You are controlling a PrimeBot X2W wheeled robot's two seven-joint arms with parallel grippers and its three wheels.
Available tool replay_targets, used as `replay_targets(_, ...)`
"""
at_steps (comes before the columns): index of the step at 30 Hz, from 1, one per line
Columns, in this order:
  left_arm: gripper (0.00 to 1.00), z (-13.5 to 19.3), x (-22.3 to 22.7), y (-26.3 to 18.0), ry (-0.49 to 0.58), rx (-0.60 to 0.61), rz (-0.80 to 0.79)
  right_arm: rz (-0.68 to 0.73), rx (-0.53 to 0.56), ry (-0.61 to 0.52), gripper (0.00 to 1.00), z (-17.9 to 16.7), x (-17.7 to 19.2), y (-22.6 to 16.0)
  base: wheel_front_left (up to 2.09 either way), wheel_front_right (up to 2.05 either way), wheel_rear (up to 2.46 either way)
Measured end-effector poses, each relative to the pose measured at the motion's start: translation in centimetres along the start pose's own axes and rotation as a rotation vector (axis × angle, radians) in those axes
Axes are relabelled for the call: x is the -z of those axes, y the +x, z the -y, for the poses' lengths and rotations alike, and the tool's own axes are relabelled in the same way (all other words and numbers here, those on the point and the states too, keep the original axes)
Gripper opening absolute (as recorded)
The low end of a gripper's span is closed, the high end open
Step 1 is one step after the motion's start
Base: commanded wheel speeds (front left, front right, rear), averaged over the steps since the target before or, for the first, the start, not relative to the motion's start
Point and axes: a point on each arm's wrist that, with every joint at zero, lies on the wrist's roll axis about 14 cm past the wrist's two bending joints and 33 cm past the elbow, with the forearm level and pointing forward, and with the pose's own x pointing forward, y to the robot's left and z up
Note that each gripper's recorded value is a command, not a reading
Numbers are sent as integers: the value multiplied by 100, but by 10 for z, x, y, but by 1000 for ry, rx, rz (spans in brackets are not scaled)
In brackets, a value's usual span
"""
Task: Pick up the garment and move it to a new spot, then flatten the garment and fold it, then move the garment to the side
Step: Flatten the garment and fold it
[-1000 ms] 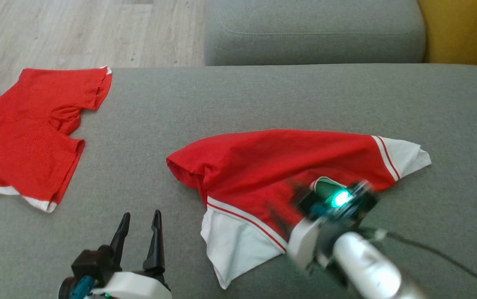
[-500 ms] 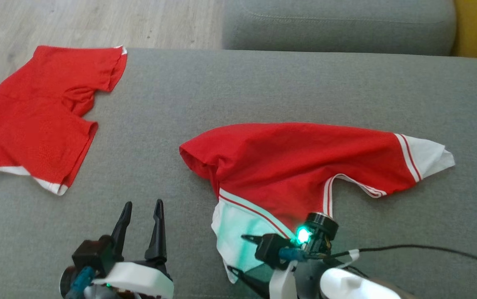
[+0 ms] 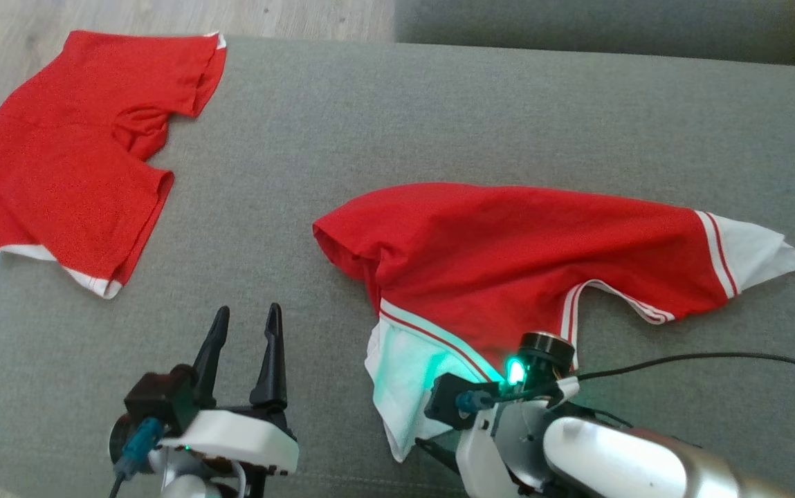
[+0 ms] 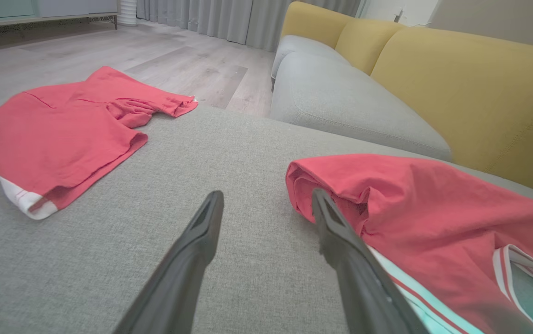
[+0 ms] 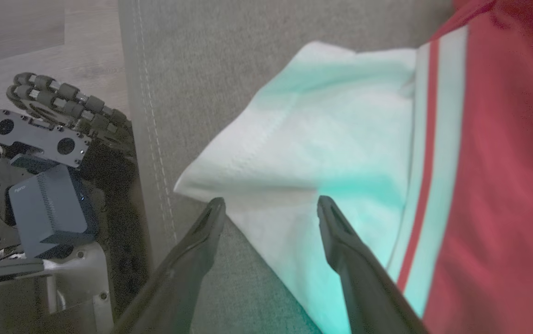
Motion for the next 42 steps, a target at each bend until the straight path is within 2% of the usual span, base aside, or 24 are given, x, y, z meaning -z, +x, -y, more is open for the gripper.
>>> replay_targets(8, 100, -4, 1, 5, 4, -13, -6, -47, 5, -14, 100, 14, 9, 6, 0, 0, 0)
replay_targets(19, 100, -9, 4, 11, 0, -30, -17, -62, -14, -33, 100, 13, 11, 19, 0, 0, 0)
replay_targets(20, 100, -9, 5, 12, -3, -32, -20, -61, -17, -31, 78, 13, 11, 20, 0, 0, 0)
replay_targets(22, 100, -10, 5, 13, -5, -36, -20, -60, -19, -31, 5, 14, 10, 21, 0, 0, 0)
replay_targets(23, 100, -10, 4, 16, -6, -37, -17, -58, -19, -34, 0, 16, 9, 22, 0, 0, 0)
replay_targets(32, 100, -7, -1, 22, -6, -29, -3, 8, -12, 32, 0, 27, 2, 26, 0, 0, 0)
replay_targets(35, 100, -7, -4, 21, -7, -29, 9, 63, 26, 64, 0, 38, -9, 20, 0, 0, 0)
replay_targets(42, 100, 0, -13, 15, -8, -9, 38, 366, 130, 151, 0, 74, -90, -23, 0, 0, 0)
